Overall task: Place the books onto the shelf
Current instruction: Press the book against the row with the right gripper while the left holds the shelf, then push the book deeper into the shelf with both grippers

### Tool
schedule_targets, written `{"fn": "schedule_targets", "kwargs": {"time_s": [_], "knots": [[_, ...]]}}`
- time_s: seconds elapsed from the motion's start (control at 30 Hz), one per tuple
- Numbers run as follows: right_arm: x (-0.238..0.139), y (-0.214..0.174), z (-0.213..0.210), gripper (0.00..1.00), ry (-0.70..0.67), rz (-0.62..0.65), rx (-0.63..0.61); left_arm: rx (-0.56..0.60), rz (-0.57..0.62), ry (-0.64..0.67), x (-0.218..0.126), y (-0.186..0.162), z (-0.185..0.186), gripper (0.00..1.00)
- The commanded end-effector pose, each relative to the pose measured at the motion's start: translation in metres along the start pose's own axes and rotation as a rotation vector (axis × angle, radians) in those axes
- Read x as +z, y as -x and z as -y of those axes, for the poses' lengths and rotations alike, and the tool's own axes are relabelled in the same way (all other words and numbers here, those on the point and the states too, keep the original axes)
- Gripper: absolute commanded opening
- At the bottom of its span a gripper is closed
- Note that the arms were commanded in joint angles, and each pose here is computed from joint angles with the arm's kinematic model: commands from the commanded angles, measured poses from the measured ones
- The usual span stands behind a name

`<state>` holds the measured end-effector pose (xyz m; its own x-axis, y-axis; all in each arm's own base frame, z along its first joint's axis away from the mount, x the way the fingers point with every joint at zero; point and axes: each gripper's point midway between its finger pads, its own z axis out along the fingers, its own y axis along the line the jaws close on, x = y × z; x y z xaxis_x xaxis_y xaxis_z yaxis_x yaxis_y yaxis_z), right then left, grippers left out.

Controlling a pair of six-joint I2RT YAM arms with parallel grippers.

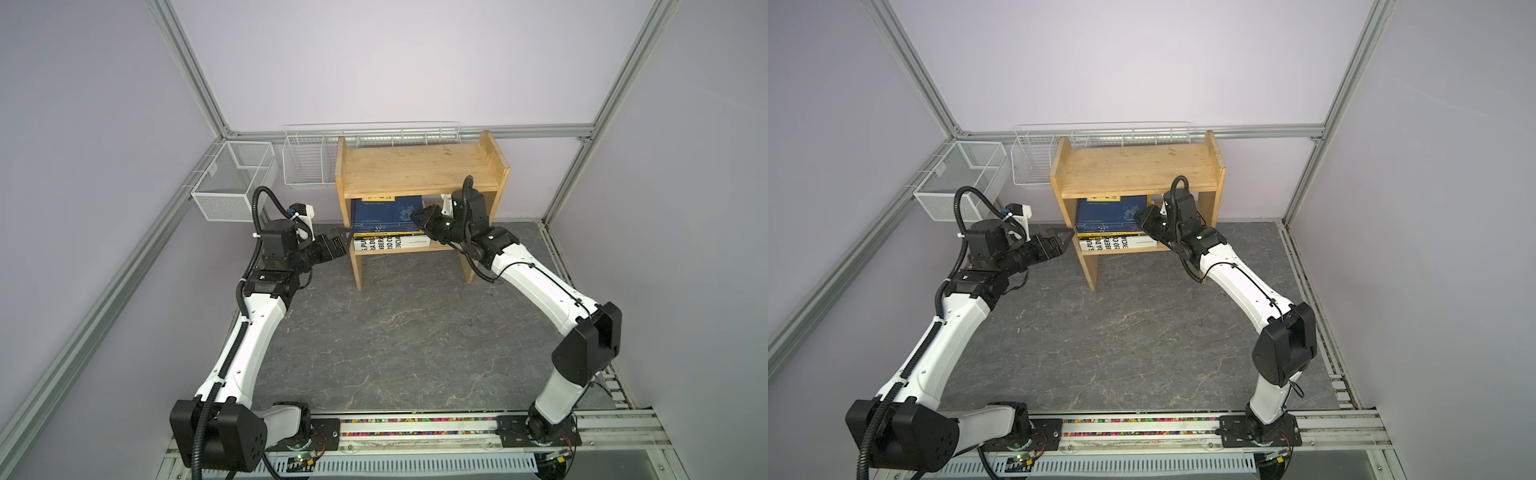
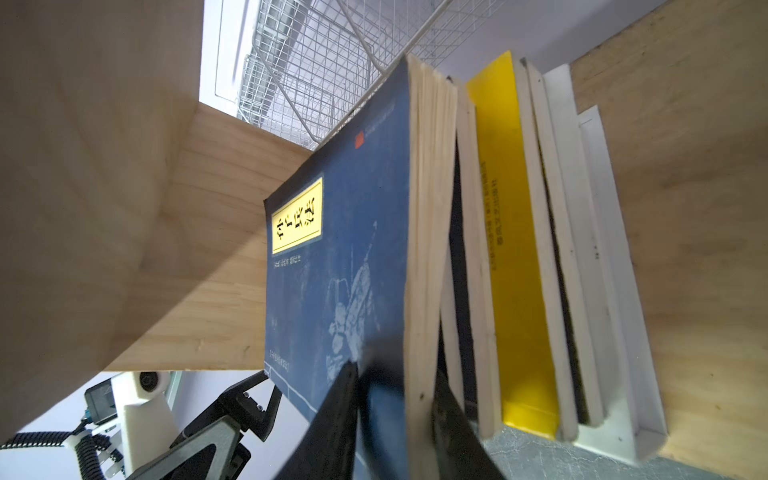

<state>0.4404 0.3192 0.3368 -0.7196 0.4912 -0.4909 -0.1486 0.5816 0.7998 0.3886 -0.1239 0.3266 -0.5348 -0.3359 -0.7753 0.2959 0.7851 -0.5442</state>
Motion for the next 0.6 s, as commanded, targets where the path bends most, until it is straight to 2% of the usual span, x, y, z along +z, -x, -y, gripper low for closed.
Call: {"fn": "schedule_targets", "kwargs": {"time_s": [0.0, 0.13, 0.4, 0.47, 0.5, 0.57], "knots": [[-0.016, 0.045, -0.031, 0.3, -0.001, 0.251, -0.395, -0.01, -0.003, -0.013, 0.005, -0.002, -0.003, 0.99], [-0.018, 0.041, -0.045, 0.3, 0.067, 0.29, -0.435, -0.022, -0.002, -0.028, 0.007, -0.002, -0.002, 0.99], [-0.036, 0.043, -0.069, 0.31, 0.21, 0.362, -0.435, -0.027, 0.01, -0.059, 0.006, 0.002, 0.005, 0.99], [-0.036, 0.042, -0.073, 0.37, 0.228, 0.353, -0.442, -0.029, 0.017, -0.068, 0.005, 0.004, 0.007, 0.99], [-0.033, 0.041, -0.072, 0.45, 0.221, 0.347, -0.441, -0.031, 0.022, -0.073, 0.006, 0.006, 0.008, 0.99], [-0.027, 0.039, -0.068, 0.5, 0.209, 0.331, -0.438, -0.04, 0.03, -0.076, 0.007, 0.009, 0.009, 0.99]]}}
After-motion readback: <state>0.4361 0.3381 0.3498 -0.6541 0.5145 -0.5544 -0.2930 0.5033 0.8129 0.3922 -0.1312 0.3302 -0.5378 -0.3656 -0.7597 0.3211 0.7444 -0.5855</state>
